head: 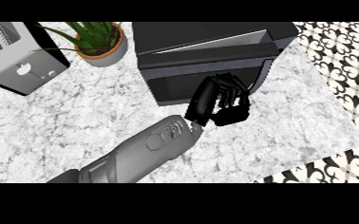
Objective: Pick up the milk, place it into the microwave and close the microwave
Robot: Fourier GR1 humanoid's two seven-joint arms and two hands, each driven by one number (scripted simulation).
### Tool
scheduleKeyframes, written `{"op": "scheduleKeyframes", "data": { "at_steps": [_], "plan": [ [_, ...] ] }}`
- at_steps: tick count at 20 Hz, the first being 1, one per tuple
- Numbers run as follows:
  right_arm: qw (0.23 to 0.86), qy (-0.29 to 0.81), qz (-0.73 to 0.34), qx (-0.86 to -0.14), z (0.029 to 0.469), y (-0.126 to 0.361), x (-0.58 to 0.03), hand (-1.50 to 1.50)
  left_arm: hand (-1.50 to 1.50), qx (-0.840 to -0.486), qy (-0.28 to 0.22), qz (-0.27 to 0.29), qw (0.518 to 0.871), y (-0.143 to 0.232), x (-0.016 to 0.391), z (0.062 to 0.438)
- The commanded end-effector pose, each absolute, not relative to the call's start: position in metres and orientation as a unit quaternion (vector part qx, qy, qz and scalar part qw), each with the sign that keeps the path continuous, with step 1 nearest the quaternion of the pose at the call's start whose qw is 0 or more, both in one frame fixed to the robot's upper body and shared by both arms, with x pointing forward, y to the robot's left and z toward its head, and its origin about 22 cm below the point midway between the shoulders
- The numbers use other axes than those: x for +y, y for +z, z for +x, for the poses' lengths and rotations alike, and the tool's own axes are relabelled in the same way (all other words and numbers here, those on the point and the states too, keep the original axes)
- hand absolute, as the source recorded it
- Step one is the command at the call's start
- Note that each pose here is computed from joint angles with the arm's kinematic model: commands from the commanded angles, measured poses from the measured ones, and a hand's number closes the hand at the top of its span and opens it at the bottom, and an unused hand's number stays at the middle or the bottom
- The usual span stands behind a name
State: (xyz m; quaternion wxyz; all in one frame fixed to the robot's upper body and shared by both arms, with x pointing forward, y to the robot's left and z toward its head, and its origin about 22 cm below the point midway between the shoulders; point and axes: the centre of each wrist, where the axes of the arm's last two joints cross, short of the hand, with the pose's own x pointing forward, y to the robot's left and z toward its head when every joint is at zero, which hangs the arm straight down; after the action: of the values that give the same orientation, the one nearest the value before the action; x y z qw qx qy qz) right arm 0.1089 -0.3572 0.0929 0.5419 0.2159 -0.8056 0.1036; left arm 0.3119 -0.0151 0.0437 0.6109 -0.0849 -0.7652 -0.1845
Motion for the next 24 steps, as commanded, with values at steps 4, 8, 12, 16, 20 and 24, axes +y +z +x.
{"op": "scheduleKeyframes", "data": {
  "at_steps": [4, 8, 12, 16, 20, 24],
  "plan": [
    [0.526, 0.102, 0.217, -0.816, 0.116, 0.101, -0.359, -1.50, 1.50, -0.772, -0.146, -0.089, 0.613, 0.061, -0.013, 0.338],
    [0.521, 0.106, 0.229, -0.815, 0.117, 0.106, -0.355, -1.50, 1.50, -0.766, -0.130, -0.085, 0.624, 0.054, -0.006, 0.345],
    [0.523, 0.109, 0.234, -0.812, 0.119, 0.107, -0.359, -1.50, 1.50, -0.753, -0.093, -0.087, 0.646, 0.055, -0.002, 0.351],
    [0.515, 0.114, 0.245, -0.813, 0.121, 0.111, -0.358, -1.50, 1.50, -0.764, -0.090, -0.068, 0.636, 0.053, 0.000, 0.354],
    [0.508, 0.127, 0.260, -0.811, 0.123, 0.117, -0.358, -1.50, 1.50, -0.776, -0.070, -0.071, 0.623, 0.050, 0.001, 0.351],
    [0.511, 0.136, 0.273, -0.803, 0.124, 0.119, -0.355, -1.50, 1.50, -0.781, -0.066, -0.073, 0.617, 0.051, 0.000, 0.353]
  ]
}}
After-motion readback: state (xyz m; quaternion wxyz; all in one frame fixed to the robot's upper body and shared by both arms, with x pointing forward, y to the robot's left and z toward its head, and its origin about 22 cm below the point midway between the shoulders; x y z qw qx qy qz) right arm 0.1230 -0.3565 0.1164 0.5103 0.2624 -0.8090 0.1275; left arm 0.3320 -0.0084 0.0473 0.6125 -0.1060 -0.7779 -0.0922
